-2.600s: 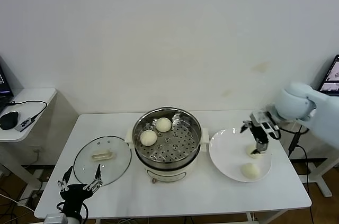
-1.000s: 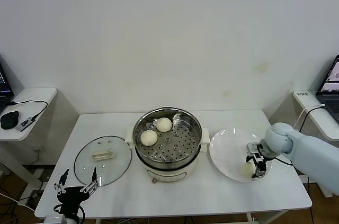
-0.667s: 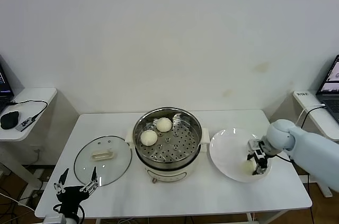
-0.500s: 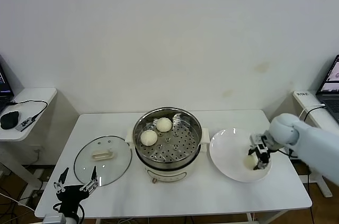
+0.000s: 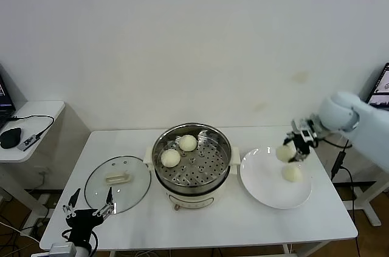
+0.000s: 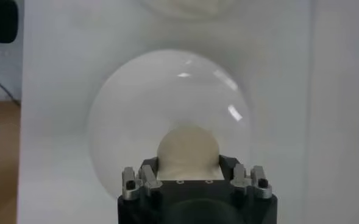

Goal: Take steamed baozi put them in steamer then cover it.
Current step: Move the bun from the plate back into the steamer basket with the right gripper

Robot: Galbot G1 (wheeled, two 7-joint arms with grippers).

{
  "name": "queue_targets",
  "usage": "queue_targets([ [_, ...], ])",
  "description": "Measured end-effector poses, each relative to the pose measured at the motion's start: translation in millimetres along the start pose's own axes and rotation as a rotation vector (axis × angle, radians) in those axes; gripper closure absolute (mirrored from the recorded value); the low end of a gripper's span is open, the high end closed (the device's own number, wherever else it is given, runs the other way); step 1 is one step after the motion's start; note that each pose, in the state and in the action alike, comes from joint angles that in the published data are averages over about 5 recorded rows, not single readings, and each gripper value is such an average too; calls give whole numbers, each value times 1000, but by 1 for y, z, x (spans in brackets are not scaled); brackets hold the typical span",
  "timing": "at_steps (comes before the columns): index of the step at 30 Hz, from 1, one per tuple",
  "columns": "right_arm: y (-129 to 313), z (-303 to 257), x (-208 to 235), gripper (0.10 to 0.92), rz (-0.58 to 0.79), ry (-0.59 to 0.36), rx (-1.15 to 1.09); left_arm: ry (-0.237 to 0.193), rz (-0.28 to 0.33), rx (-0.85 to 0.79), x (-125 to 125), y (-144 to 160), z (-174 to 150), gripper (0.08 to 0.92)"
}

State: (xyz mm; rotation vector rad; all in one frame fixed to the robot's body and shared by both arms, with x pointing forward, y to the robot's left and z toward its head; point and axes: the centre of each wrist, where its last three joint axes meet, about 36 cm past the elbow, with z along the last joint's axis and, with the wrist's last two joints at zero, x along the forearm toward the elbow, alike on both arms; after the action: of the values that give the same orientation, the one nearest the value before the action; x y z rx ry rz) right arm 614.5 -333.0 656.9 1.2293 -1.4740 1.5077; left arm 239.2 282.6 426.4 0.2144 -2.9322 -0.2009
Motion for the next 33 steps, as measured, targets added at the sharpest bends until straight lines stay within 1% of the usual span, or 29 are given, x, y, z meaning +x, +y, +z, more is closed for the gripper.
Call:
queue_targets([
  [6, -30, -56, 25, 394, 63, -52, 89, 7, -9, -6, 0, 4, 2, 177],
  [12, -43, -114, 21, 394, 83, -123, 198, 18, -16, -10, 2, 7, 4, 177],
  [22, -38, -199, -18, 394, 29, -228, 453, 24, -29, -11, 8, 8, 4, 177],
  [27, -27, -228, -42, 394, -8, -244, 597, 23, -38, -4, 9, 7, 3, 177],
  [33, -13, -251, -67, 394, -29, -245, 764, 20, -50, 2, 12, 7, 2, 177],
])
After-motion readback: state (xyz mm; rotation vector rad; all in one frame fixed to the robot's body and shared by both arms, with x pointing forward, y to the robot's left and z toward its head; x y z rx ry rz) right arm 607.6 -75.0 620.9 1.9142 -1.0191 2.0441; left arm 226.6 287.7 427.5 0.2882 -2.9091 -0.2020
